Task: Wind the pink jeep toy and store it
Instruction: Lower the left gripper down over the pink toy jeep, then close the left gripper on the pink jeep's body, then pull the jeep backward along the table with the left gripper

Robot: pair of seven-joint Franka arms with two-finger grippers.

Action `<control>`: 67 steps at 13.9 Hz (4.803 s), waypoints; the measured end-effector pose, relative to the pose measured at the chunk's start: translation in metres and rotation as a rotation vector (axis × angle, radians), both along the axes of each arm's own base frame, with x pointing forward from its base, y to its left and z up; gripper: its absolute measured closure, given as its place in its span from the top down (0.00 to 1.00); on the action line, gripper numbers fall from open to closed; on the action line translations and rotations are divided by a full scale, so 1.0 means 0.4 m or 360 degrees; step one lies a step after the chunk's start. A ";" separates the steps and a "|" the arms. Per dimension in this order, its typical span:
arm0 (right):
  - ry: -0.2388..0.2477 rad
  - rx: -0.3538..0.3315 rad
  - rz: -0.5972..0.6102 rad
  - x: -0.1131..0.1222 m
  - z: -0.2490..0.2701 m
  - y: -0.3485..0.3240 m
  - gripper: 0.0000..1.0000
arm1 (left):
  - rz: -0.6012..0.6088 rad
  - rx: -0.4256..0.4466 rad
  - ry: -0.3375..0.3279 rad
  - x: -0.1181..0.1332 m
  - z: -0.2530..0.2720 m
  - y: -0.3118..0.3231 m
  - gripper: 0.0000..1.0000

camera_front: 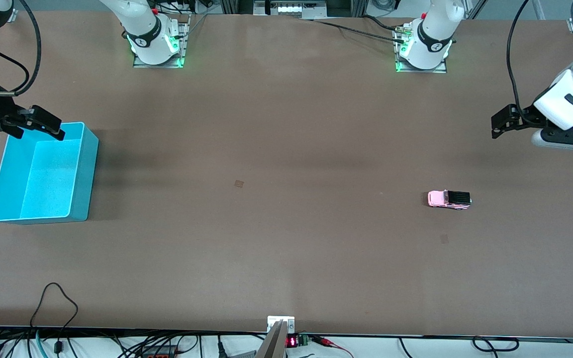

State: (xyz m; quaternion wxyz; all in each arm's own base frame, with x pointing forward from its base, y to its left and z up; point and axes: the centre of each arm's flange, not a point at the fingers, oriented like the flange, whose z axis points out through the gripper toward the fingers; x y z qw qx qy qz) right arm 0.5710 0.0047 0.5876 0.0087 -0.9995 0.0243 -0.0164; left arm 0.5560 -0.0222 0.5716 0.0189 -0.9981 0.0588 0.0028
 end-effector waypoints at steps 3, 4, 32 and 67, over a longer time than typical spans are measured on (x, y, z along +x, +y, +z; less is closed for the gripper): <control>0.0001 0.0000 0.0000 0.000 0.000 0.000 1.00 | 0.0002 0.0000 -0.0004 0.000 0.005 -0.001 1.00; 0.0001 0.0000 0.0000 0.000 0.000 0.000 1.00 | 0.0002 0.0000 -0.0003 0.000 0.005 -0.002 1.00; 0.0021 0.0000 -0.0002 -0.003 -0.003 -0.002 1.00 | -0.1774 -0.0118 0.0374 0.103 -0.506 0.033 1.00; 0.0035 0.0000 0.0000 -0.003 -0.010 -0.001 1.00 | -0.2346 -0.0008 0.0115 0.114 -0.925 0.332 0.49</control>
